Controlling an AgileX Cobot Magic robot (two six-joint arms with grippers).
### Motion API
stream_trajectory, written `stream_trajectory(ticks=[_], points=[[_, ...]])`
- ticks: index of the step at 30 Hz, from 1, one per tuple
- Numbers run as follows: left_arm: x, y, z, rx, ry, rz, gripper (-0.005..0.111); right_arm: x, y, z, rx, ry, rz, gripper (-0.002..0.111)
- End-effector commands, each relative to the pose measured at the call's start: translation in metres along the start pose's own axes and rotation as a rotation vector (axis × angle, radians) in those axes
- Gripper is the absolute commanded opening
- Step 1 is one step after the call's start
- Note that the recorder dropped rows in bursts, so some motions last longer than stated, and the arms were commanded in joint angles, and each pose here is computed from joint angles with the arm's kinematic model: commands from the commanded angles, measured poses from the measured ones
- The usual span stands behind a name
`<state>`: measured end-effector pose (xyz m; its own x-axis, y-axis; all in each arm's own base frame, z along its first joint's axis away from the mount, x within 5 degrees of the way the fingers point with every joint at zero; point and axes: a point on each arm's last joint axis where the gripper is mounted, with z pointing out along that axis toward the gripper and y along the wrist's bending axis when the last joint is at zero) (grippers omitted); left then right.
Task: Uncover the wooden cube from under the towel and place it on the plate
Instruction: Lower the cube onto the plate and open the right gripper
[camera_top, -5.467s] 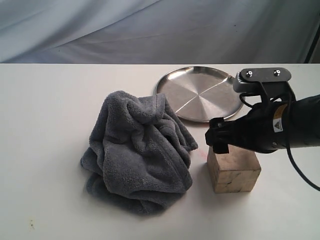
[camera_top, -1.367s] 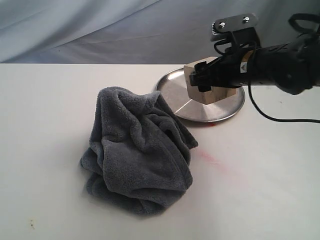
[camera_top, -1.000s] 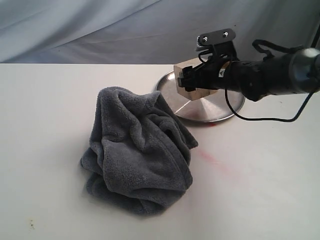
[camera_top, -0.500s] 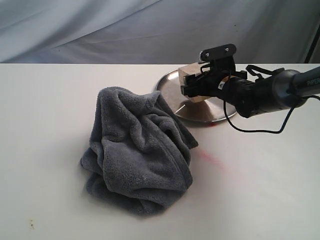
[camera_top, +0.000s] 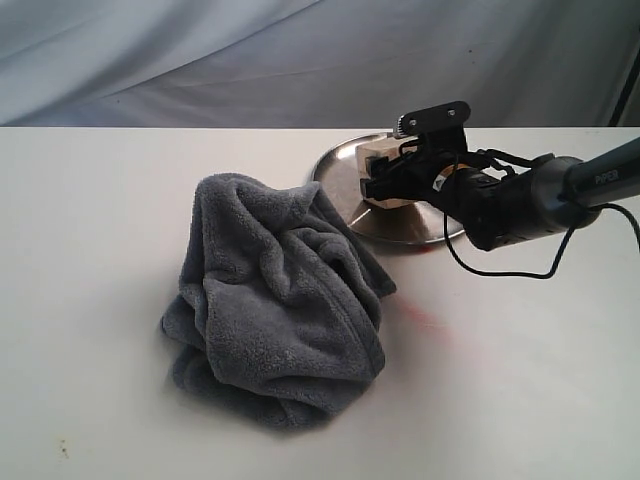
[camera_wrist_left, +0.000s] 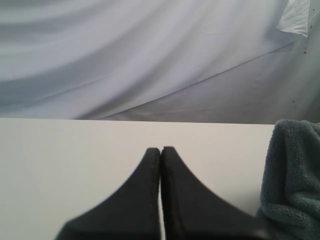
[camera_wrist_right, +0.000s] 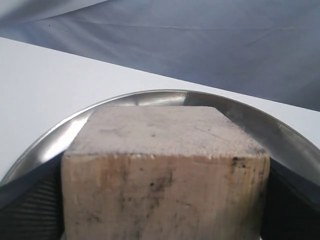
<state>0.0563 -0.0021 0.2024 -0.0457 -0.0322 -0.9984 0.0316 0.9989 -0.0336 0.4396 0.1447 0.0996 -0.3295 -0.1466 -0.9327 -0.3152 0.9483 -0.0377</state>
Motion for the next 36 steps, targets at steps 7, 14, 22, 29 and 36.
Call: stream_trajectory(ticks=[7, 14, 22, 29, 36], points=[[0.001, 0.000, 0.000, 0.001, 0.001, -0.003, 0.001, 0.005, -0.005, 0.005, 0.032, -0.037, 0.027, 0.064], [0.001, 0.000, 0.000, 0.001, 0.001, -0.003, 0.001, 0.007, 0.001, 0.006, 0.023, -0.032, 0.027, 0.064], [0.001, 0.000, 0.000, 0.001, 0.001, 0.000, 0.001, 0.010, 0.007, 0.006, 0.009, 0.004, 0.028, 0.074], [0.001, 0.000, 0.000, 0.001, 0.001, -0.002, 0.001, 0.011, 0.007, 0.004, 0.003, 0.058, 0.026, 0.086], [0.001, 0.000, 0.000, 0.001, 0.001, -0.002, 0.001, -0.011, 0.012, -0.004, -0.018, 0.010, 0.001, 0.092]])
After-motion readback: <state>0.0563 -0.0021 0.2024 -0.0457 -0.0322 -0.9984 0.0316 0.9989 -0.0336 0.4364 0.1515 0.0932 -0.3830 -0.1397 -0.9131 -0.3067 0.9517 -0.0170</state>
